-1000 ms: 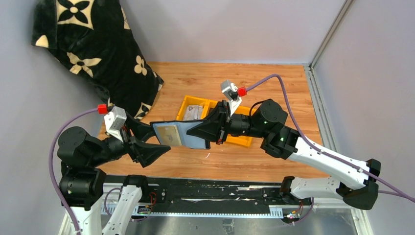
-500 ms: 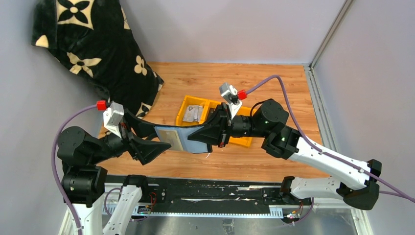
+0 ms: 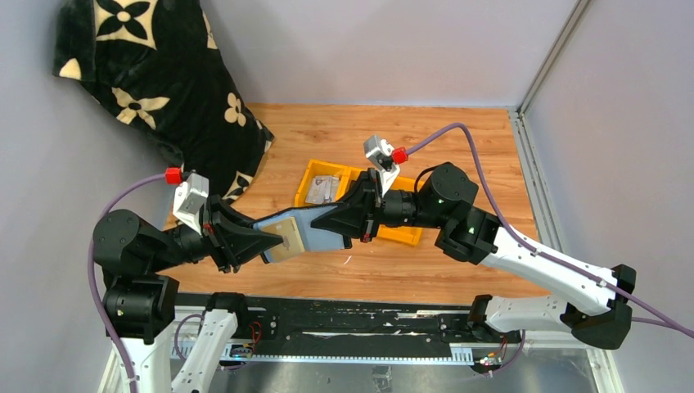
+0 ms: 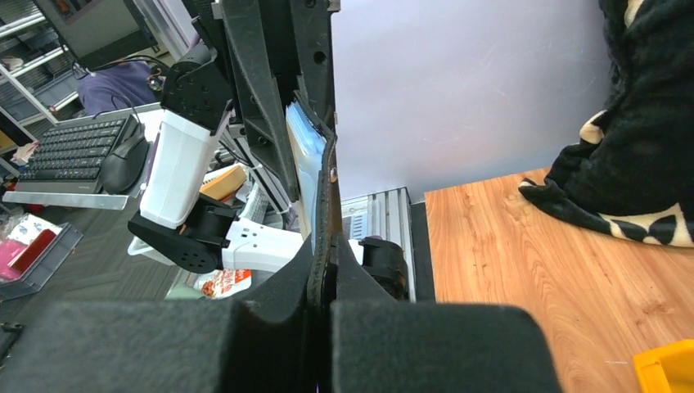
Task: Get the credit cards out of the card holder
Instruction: Remove the credit card from the card holder.
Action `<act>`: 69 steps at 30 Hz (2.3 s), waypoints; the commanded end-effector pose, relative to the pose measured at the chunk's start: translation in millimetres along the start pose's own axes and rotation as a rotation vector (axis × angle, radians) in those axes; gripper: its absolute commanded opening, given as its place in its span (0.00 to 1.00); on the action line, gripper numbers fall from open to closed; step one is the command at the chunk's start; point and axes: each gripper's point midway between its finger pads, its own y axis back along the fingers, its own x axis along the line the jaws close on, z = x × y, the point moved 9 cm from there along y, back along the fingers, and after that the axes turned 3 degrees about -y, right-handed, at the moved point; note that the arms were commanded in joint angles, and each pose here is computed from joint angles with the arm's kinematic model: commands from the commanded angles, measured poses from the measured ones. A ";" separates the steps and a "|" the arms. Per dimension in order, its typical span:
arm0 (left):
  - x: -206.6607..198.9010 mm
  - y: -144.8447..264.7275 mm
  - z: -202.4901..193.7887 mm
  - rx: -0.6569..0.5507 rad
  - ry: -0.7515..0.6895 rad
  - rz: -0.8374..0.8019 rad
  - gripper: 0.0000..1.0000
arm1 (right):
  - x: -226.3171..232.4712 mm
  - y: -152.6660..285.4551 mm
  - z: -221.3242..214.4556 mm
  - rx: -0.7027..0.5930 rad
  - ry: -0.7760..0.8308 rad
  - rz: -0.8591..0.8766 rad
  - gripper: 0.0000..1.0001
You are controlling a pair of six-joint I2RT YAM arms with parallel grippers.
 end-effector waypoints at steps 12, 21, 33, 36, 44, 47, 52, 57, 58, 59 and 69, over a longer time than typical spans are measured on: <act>16.5 -2.8 -7.5 0.021 0.112 0.106 0.00 | -24.4 27.4 32.5 -0.085 -0.035 -0.209 0.56; 62.7 -4.3 -26.6 0.145 0.248 0.381 0.00 | -20.3 35.9 42.0 -0.081 -0.122 -0.138 0.71; 53.5 -8.4 -23.2 0.168 0.252 0.208 0.00 | -49.8 -5.7 -11.3 0.153 -0.313 0.106 0.66; 49.2 -9.3 -20.3 0.169 0.251 0.150 0.00 | -57.3 -10.2 -20.1 0.173 -0.346 0.111 0.62; 49.1 -12.7 -18.9 0.144 0.274 0.090 0.00 | -64.9 -19.6 -35.8 0.193 -0.385 0.123 0.56; 48.5 -14.0 -16.0 0.112 0.273 0.087 0.00 | -66.5 -23.3 -41.4 0.200 -0.396 0.118 0.54; 48.8 -15.4 -17.2 0.051 0.287 0.108 0.00 | -66.7 -30.5 -42.5 0.197 -0.398 0.130 0.46; 51.5 -16.7 -21.4 0.058 0.333 0.097 0.07 | -71.3 -37.3 -43.7 0.193 -0.410 0.126 0.29; 50.9 -16.8 -21.6 0.061 0.338 0.085 0.10 | -72.3 -38.5 -44.0 0.193 -0.413 0.125 0.25; 50.3 -17.0 -21.1 0.063 0.342 0.071 0.12 | -73.6 -39.4 -44.5 0.192 -0.417 0.124 0.21; 49.1 -18.3 -22.5 0.081 0.393 -0.017 0.37 | -70.1 -37.0 -44.0 0.180 -0.422 0.153 0.02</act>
